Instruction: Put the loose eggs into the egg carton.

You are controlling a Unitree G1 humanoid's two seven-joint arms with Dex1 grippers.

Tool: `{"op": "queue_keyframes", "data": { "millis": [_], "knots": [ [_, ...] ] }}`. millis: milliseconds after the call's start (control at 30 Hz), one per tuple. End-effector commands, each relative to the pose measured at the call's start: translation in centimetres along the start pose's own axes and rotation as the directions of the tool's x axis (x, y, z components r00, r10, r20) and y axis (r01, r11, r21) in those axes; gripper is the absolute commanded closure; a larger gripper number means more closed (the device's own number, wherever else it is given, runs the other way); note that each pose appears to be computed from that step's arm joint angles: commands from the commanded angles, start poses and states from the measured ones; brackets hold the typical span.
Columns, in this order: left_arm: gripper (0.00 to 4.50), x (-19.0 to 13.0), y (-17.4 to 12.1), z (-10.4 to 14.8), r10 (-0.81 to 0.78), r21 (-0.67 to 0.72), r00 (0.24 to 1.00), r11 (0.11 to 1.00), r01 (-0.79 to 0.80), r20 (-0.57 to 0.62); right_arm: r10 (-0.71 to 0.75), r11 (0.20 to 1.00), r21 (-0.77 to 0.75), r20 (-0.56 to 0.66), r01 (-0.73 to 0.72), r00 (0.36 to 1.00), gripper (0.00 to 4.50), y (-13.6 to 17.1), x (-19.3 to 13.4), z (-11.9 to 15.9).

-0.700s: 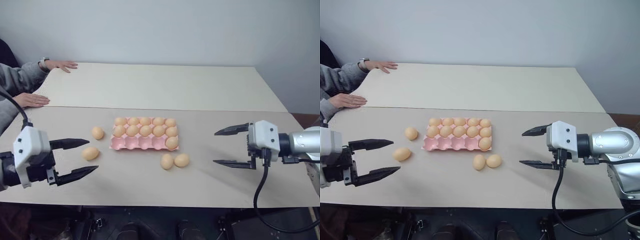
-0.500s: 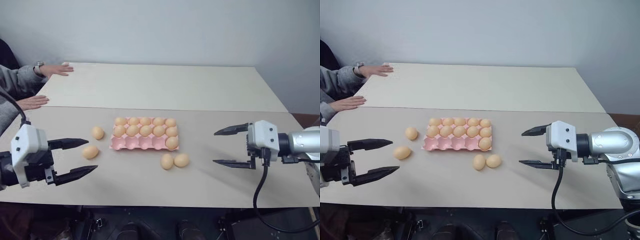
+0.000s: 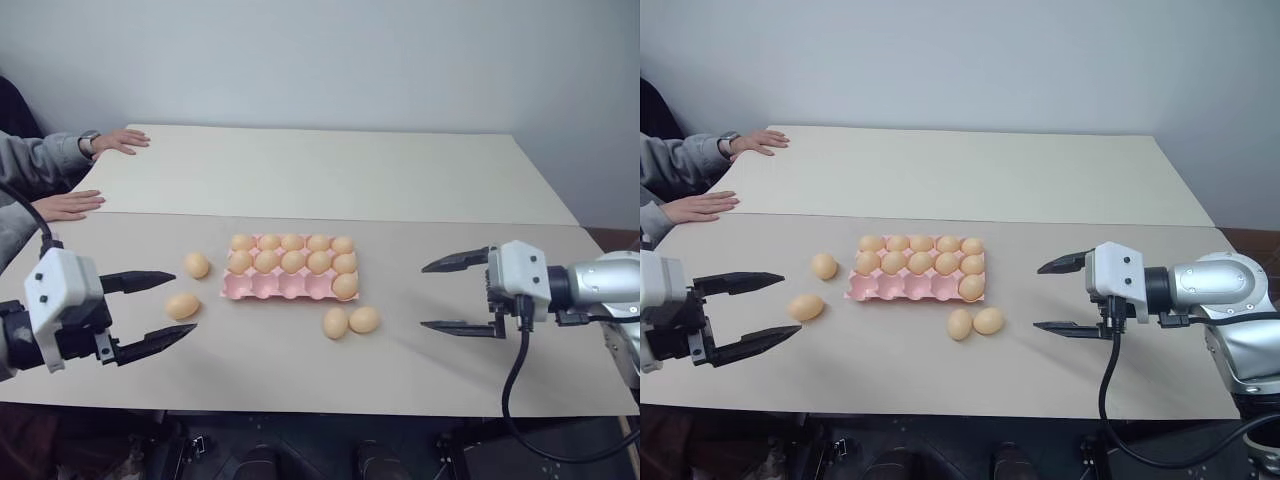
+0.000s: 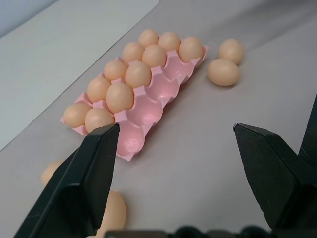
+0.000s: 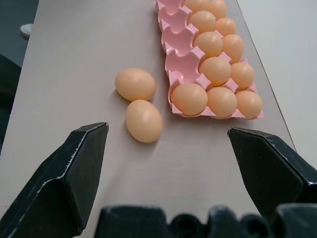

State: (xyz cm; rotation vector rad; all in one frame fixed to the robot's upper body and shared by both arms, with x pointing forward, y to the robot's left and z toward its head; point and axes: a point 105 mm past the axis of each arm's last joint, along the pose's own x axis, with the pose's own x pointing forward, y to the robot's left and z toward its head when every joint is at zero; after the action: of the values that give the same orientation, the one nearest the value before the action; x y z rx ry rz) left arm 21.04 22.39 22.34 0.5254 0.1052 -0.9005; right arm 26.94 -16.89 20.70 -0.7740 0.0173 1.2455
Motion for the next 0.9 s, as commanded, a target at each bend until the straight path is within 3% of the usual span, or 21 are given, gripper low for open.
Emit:
{"op": "queue_keyframes", "data": {
  "millis": [33, 200, 433, 900],
  "knots": [
    [0.51, 0.3, -0.5, 0.5, -0.014, 0.049, 1.0, 0.999, 0.014, -0.002, -0.015, 0.999, -0.045, -0.016, 0.015, 1.0, 0.0, -0.5, 0.2, 0.6],
    [0.51, 0.3, -0.6, 0.2, -0.046, 0.042, 0.999, 0.998, 0.047, -0.028, 0.038, 0.999, -0.021, -0.019, -0.039, 0.999, 0.0, 0.3, 2.2, 0.5],
    [0.51, 0.8, -0.2, -0.2, -0.069, 0.055, 0.997, 0.996, 0.071, -0.044, 0.044, 0.999, -0.029, -0.08, -0.046, 0.996, 0.0, 0.5, 6.1, -1.6],
    [0.51, 1.4, -0.3, -1.0, -0.068, 0.064, 0.995, 0.995, 0.072, -0.068, 0.052, 0.996, -0.07, -0.123, -0.061, 0.991, 0.0, 1.3, 9.8, -2.5]
  ]
}}
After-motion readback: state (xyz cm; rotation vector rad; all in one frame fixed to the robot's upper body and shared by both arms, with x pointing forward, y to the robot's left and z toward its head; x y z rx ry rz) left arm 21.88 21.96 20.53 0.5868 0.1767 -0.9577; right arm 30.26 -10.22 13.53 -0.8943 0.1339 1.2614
